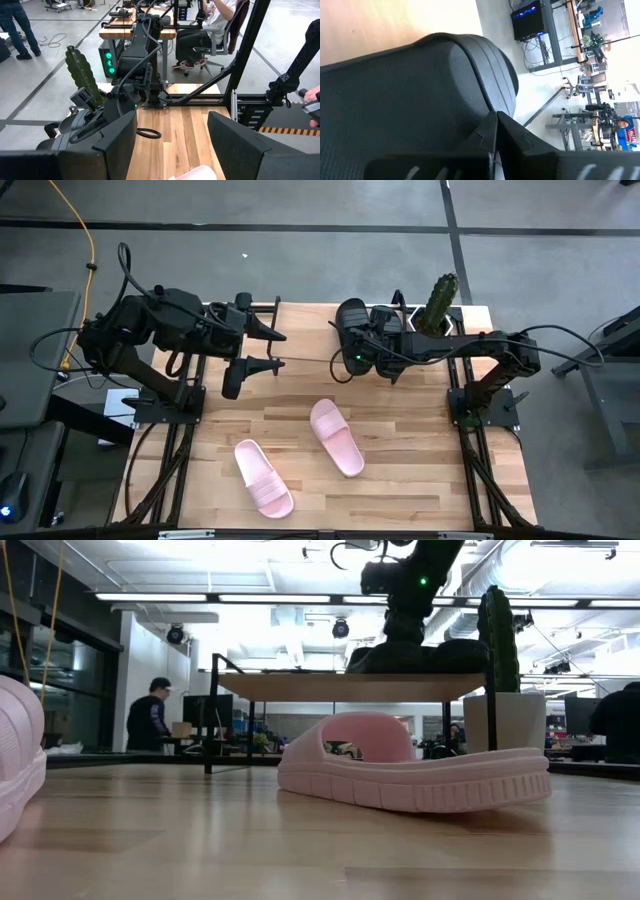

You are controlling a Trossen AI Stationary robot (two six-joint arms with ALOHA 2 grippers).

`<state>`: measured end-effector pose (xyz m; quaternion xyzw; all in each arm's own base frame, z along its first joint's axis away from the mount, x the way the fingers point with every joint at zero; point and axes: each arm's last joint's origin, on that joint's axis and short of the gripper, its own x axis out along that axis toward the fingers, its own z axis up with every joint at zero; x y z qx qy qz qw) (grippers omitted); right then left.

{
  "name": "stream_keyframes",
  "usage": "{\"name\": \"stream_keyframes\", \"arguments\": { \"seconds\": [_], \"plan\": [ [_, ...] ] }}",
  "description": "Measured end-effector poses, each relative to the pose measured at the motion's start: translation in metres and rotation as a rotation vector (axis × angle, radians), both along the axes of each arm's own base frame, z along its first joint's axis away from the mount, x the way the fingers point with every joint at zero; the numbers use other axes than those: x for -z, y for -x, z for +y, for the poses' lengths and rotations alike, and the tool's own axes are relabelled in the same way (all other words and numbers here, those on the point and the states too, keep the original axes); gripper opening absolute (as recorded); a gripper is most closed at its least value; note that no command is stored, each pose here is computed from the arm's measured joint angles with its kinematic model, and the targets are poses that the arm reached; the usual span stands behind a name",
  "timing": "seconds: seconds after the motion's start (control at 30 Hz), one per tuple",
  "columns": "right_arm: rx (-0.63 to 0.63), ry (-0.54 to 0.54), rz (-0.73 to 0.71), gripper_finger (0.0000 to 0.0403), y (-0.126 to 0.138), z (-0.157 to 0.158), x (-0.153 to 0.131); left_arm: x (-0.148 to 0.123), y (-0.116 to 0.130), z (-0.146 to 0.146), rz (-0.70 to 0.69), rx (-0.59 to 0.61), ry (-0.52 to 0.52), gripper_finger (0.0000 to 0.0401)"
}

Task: Pick and place slides into the shelf
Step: Put the black slide on the shelf

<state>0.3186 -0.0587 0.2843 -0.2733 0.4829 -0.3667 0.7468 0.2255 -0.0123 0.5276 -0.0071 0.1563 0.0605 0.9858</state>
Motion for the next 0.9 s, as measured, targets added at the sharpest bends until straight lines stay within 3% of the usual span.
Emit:
{"name": "stream_keyframes", "arguments": {
  "seconds": [0.5, 0.9],
  "plan": [
    [0.061, -0.014, -0.036, 0.0000, 0.003, -0.028, -0.001, 0.000, 0.000, -0.001, 0.001, 0.030, 0.020, 0.0234],
    [0.076, -0.054, 0.009, 0.0000, 0.008, -0.025, 0.003, 0.001, 0.000, -0.001, 0.007, 0.027, 0.031, 0.0234]
  ]
}}
